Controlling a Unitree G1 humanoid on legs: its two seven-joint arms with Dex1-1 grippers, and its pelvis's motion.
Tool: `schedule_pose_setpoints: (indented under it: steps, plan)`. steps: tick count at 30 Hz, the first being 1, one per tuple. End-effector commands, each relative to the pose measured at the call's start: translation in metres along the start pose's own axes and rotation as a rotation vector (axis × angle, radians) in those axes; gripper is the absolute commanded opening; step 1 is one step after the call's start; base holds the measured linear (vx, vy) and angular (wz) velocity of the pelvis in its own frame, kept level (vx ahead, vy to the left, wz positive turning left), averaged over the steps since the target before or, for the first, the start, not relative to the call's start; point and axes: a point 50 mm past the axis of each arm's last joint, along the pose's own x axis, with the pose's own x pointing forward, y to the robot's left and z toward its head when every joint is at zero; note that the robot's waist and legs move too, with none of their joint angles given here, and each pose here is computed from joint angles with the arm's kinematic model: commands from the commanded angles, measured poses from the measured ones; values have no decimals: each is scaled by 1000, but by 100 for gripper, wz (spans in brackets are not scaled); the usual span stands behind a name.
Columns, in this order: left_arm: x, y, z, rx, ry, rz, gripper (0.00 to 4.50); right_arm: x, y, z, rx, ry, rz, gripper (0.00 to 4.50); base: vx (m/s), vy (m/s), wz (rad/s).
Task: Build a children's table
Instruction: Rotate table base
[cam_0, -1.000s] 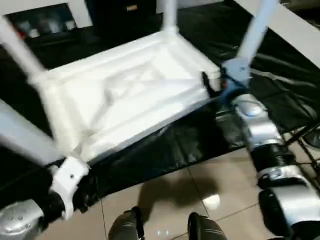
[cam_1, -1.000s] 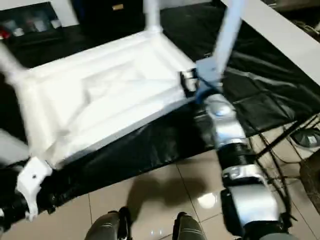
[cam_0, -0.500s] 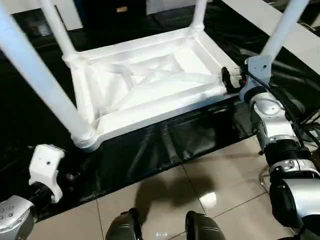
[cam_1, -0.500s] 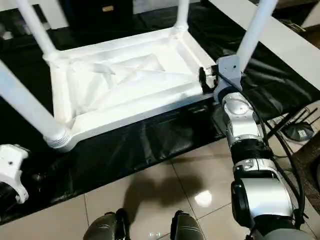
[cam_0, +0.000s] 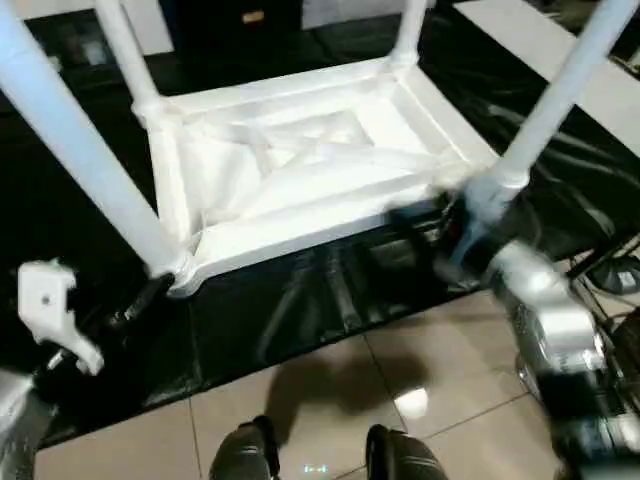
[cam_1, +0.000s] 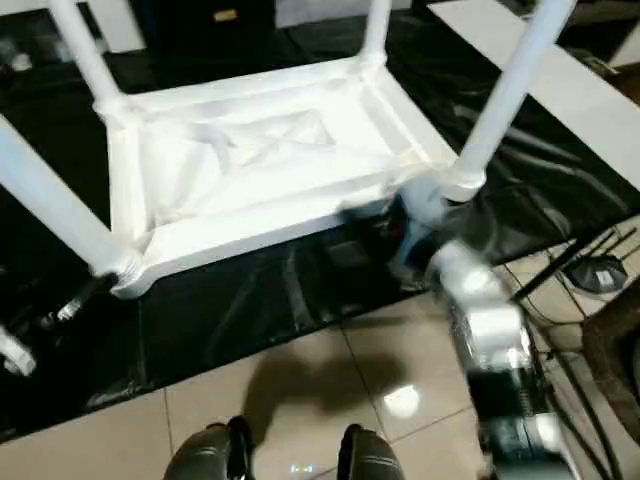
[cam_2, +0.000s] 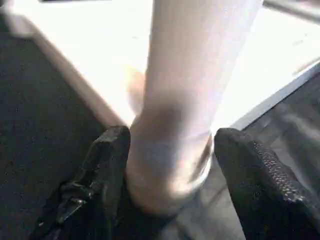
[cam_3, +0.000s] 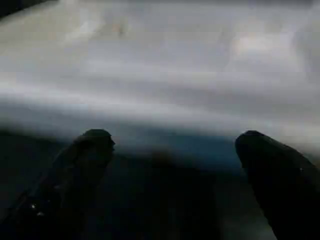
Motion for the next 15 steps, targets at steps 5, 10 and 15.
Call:
schedule_pose_setpoints:
  steps: [5,10,15]
  plan:
    - [25,3,8,-42,-19,-148,333,-8,10,-6,22,76,-13,450,0,0,0]
    - [53,-9,19,-69,-55,-311,387,4,1,-5,37,56,-143,450,0,0,0]
    - [60,-36,26,-145,-51,-537,387,21,-13,0,38,37,-236,450,0,0,0]
